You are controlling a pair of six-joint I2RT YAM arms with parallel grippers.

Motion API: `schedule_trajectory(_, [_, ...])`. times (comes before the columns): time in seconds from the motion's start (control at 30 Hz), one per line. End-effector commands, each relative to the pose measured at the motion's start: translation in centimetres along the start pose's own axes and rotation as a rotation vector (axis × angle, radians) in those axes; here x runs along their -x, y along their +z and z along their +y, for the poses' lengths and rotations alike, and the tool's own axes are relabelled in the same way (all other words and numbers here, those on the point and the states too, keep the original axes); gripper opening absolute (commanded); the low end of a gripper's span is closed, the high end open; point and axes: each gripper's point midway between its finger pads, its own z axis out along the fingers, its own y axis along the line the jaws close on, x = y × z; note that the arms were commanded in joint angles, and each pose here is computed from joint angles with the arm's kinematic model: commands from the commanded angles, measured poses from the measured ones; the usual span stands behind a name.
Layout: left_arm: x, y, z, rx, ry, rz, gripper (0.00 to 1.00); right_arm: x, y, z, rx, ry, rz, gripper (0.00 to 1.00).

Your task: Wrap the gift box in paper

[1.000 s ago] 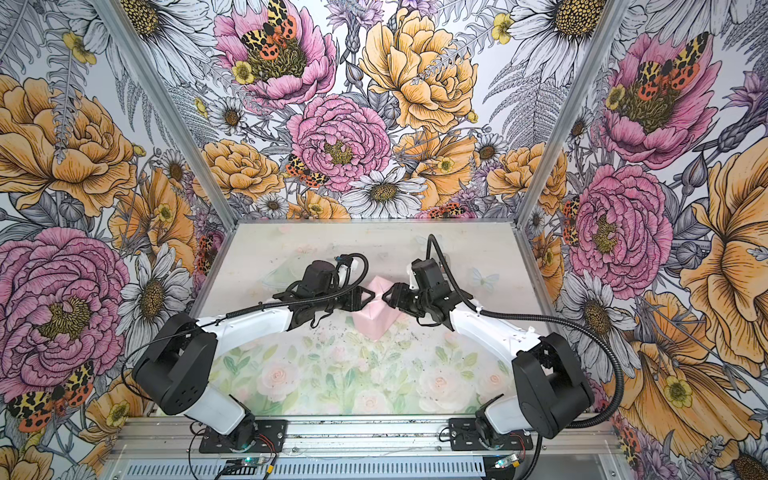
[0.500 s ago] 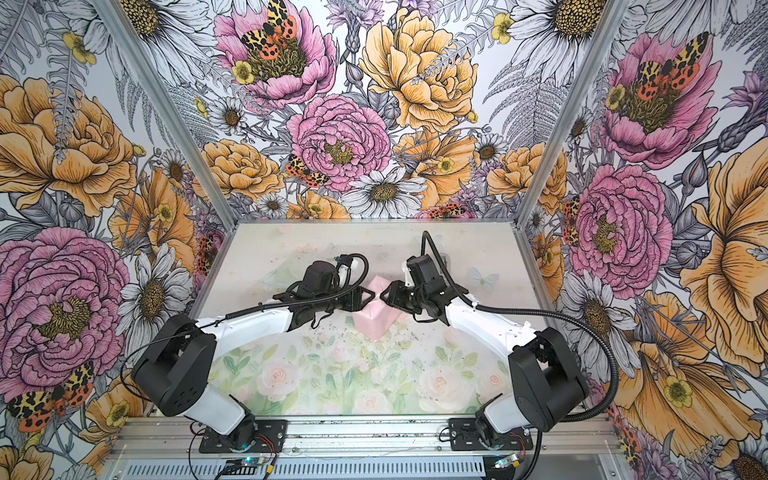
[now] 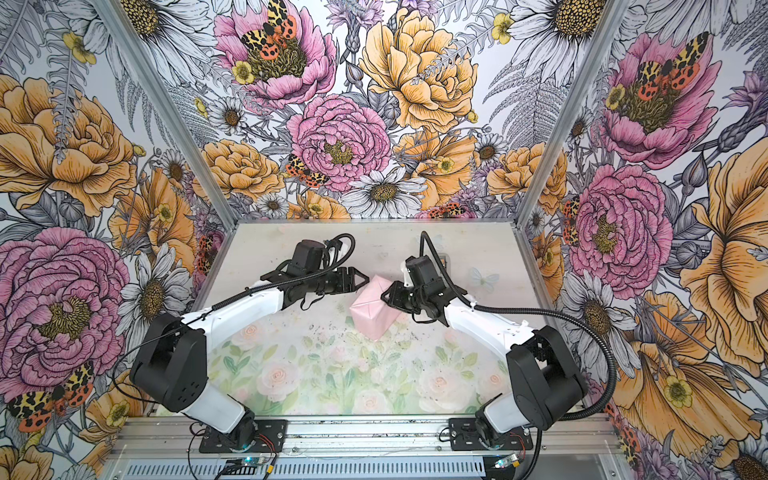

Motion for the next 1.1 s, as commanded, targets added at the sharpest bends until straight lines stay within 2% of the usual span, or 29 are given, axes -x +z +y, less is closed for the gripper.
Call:
schedule_trajectory(0.0, [-2.1, 1.1, 0.0, -0.048, -0.055, 0.126, 0.68, -1.2, 0.2, -2.3, -0.081, -0.003, 0.021, 0.32])
schedule_trajectory(0.3, [-3.8, 3.2, 0.8, -0.061, -0.058, 0.207, 0.63, -1.2, 0.1, -2.4, -0.085, -0.004, 0.016, 0.31])
schedule_trajectory(0.5, [-5.5, 3.9, 2.6, -0.001, -0.044, 0.250, 0.58, -1.1, -0.2, -2.4, -0.085, -0.007, 0.005, 0.31])
schedule_trajectory(0.6, [-6.5, 3.9, 3.7, 0.030, -0.050, 0.265, 0.57, -0.8, -0.7, -2.0, -0.071, -0.019, -0.008, 0.34])
schedule_trajectory(0.73, [-7.1, 3.9, 4.3, 0.052, -0.054, 0.272, 0.57, 0.6, -3.1, -0.5, -0.003, -0.066, -0.056, 0.43])
schedule_trajectory(0.8, [-7.2, 3.9, 4.3, 0.053, -0.052, 0.273, 0.57, 1.6, -4.9, -0.4, 0.026, -0.097, -0.093, 0.44])
schedule_trajectory(0.93, [-7.0, 3.9, 4.0, 0.046, -0.043, 0.271, 0.57, 4.5, -8.2, -2.5, 0.041, -0.135, -0.170, 0.43])
schedule_trajectory(1.07, [-7.1, 3.8, 3.9, 0.050, -0.032, 0.268, 0.57, 7.2, -9.8, -5.7, 0.044, -0.177, -0.195, 0.40])
